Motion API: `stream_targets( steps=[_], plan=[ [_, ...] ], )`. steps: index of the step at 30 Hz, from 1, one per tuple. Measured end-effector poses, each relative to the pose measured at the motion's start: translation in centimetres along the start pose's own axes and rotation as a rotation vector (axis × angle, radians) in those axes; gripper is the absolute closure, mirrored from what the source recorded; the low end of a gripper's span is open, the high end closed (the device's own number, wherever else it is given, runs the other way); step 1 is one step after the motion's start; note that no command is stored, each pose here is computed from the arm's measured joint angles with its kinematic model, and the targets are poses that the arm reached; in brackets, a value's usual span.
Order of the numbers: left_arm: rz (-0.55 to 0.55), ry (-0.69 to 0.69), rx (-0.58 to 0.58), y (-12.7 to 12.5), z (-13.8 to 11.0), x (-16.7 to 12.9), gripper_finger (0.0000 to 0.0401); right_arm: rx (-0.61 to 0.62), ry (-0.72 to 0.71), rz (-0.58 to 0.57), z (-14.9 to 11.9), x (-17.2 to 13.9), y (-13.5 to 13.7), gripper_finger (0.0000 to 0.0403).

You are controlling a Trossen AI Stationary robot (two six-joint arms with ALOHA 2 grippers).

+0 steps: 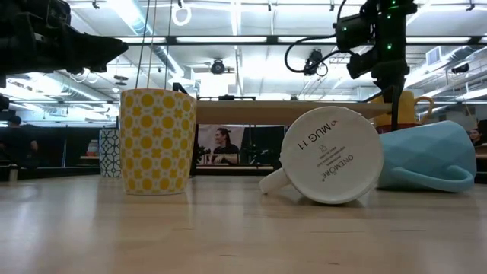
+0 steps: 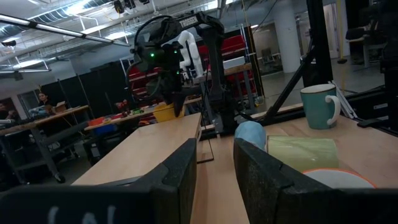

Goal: Place coffee mugs
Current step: Put the yellow mug on the shelf

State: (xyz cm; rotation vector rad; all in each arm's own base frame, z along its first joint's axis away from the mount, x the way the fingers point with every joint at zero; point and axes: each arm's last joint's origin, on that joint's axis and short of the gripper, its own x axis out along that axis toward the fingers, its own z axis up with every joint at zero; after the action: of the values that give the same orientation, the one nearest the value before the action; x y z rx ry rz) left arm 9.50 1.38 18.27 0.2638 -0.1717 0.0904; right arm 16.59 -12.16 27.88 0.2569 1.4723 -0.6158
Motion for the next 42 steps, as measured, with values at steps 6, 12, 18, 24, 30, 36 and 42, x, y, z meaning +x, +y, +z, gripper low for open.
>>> stream_targets(
  steps=[6, 12, 18, 24, 30, 36, 42],
  plan=[
    [0.000, 0.000, 0.000, 0.0, 0.0, 0.0, 0.0287, 0.001, 0.000, 0.009, -0.1, -0.1, 0.0, 0.0370],
    [0.000, 0.000, 0.000, 0.0, 0.0, 0.0, 0.0287, 0.001, 0.024, 0.020, -0.4, -0.1, 0.0, 0.0362],
    [0.000, 0.000, 0.000, 0.0, 0.0, 0.0, 0.0287, 0.006, 0.044, 0.026, -0.6, -1.2, -0.1, 0.0366],
    [0.000, 0.000, 0.000, 0.0, 0.0, 0.0, 0.0287, 0.045, 0.014, 0.023, -0.6, -4.4, -0.8, 0.0366],
    [0.000, 0.000, 0.000, 0.0, 0.0, 0.0, 0.0287, 0.110, -0.052, 0.022, -0.9, -8.3, -1.6, 0.0366],
    [0.000, 0.000, 0.000, 0.0, 0.0, 0.0, 0.0287, 0.183, -0.200, 0.050, -0.9, -11.9, -2.3, 0.0366],
    [0.000, 0.000, 0.000, 0.0, 0.0, 0.0, 0.0287, 0.276, -0.326, 0.065, -0.5, -13.8, -2.6, 0.0365]
  ],
)
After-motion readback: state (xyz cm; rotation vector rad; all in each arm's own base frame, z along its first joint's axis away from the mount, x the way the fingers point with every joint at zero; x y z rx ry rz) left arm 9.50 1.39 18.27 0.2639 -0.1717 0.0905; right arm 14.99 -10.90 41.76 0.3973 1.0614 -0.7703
